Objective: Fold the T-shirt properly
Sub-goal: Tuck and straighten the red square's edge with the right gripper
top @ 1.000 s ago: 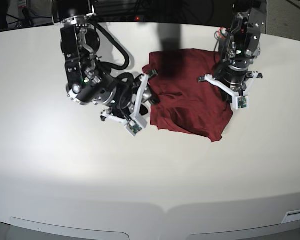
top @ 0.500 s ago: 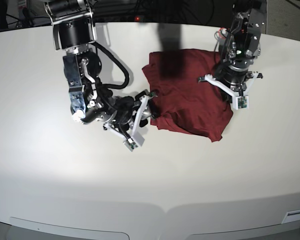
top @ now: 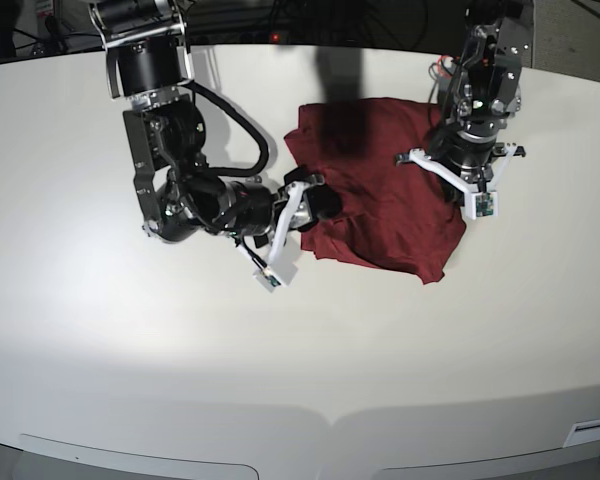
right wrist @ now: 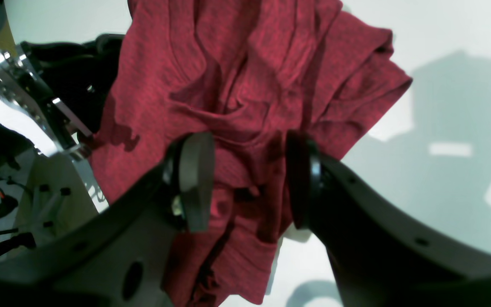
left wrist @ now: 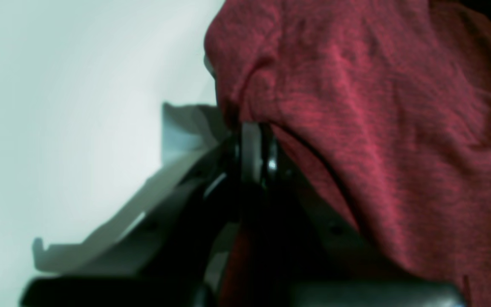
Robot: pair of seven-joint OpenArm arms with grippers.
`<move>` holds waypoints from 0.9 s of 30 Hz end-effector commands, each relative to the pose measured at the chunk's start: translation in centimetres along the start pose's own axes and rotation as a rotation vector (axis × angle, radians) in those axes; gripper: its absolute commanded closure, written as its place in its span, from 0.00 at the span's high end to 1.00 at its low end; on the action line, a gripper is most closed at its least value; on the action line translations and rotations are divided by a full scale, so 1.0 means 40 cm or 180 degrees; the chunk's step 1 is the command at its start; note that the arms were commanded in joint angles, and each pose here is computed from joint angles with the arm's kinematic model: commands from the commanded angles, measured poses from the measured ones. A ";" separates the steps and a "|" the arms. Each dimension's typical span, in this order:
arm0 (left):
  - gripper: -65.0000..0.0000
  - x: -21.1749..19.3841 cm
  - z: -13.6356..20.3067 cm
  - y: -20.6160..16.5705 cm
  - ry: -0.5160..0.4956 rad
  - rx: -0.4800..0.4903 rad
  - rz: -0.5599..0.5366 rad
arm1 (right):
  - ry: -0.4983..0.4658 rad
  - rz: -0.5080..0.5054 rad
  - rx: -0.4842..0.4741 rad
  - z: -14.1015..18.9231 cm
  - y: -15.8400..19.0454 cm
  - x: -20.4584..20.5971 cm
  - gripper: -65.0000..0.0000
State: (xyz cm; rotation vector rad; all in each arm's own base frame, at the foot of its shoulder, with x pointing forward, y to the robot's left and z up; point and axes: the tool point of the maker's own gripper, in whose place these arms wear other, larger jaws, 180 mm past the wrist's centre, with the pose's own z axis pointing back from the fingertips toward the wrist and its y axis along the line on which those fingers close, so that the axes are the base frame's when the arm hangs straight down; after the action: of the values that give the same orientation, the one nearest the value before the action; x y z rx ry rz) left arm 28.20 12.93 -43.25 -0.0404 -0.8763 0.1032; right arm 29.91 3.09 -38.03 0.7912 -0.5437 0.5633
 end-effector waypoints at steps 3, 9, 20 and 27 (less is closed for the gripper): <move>0.00 0.020 0.003 -0.002 -0.0072 -0.0019 -0.0014 | -0.0192 0.0101 0.0039 0.011 0.010 0.058 0.43; 0.00 0.029 0.003 0.006 -0.0128 0.0048 -0.0167 | -0.0091 0.0195 0.0005 0.020 0.002 0.078 0.43; 0.00 0.035 0.002 0.012 -0.0160 0.0092 -0.0270 | 0.0298 0.0233 -0.0026 0.026 -0.005 0.037 0.43; 0.00 0.035 0.002 0.012 -0.0157 0.0092 -0.0269 | 0.0319 0.0230 -0.0024 0.026 -0.005 0.033 0.28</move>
State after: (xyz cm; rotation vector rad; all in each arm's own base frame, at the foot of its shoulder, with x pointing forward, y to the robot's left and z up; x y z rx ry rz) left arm 28.30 13.47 -43.11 0.0211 -0.8868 0.0450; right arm 29.67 2.01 -38.31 0.7141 -0.4264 0.6521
